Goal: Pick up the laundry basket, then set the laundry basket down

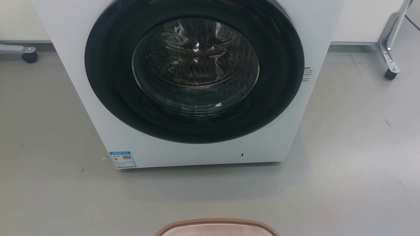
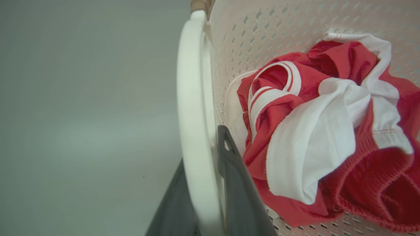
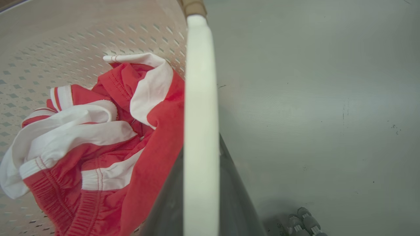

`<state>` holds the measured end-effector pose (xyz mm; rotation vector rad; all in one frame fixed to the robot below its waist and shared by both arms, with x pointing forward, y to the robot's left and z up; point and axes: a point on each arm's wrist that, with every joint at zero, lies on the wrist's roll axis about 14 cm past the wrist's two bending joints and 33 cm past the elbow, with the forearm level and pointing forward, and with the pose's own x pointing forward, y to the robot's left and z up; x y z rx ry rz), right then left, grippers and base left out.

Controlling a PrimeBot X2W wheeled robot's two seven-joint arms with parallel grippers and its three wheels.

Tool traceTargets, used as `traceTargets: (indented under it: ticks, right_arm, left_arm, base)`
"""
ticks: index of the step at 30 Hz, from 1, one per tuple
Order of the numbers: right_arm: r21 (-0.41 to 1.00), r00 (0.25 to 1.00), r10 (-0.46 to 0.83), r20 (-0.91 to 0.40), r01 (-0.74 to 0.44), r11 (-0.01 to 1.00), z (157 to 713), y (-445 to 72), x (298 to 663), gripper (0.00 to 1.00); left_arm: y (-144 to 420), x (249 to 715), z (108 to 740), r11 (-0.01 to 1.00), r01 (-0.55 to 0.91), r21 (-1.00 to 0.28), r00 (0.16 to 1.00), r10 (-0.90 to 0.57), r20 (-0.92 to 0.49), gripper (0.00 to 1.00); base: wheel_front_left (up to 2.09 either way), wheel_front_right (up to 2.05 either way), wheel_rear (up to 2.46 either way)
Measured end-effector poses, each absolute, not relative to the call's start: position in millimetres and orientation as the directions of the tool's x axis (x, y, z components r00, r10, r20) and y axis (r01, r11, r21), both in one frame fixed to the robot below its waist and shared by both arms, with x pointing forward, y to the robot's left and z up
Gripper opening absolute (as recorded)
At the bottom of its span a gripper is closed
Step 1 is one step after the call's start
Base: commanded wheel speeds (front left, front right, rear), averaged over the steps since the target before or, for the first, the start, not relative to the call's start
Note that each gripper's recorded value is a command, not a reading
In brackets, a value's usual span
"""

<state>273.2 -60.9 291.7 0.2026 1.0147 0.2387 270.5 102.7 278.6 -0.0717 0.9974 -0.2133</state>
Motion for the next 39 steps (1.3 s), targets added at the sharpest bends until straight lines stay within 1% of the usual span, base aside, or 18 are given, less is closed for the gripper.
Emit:
traceTargets:
  ticks: [13,39]
  right_arm:
    - [0.280,0.493,0.288,-0.821,-0.093,0.956,288,-61,270,0.00]
    - [0.289,0.492,0.303,-0.816,-0.106,0.951,288,-55,281,0.00]
  left_arm:
    - [103,268,276,0.978,0.127,-0.168,0.511,-0.210,-0.833,0.00]
    - [108,270,269,0.978,0.125,-0.164,0.490,-0.205,-0.847,0.00]
  base:
    - [0.00,0.00,0.00]
    - [0.00,0.00,0.00]
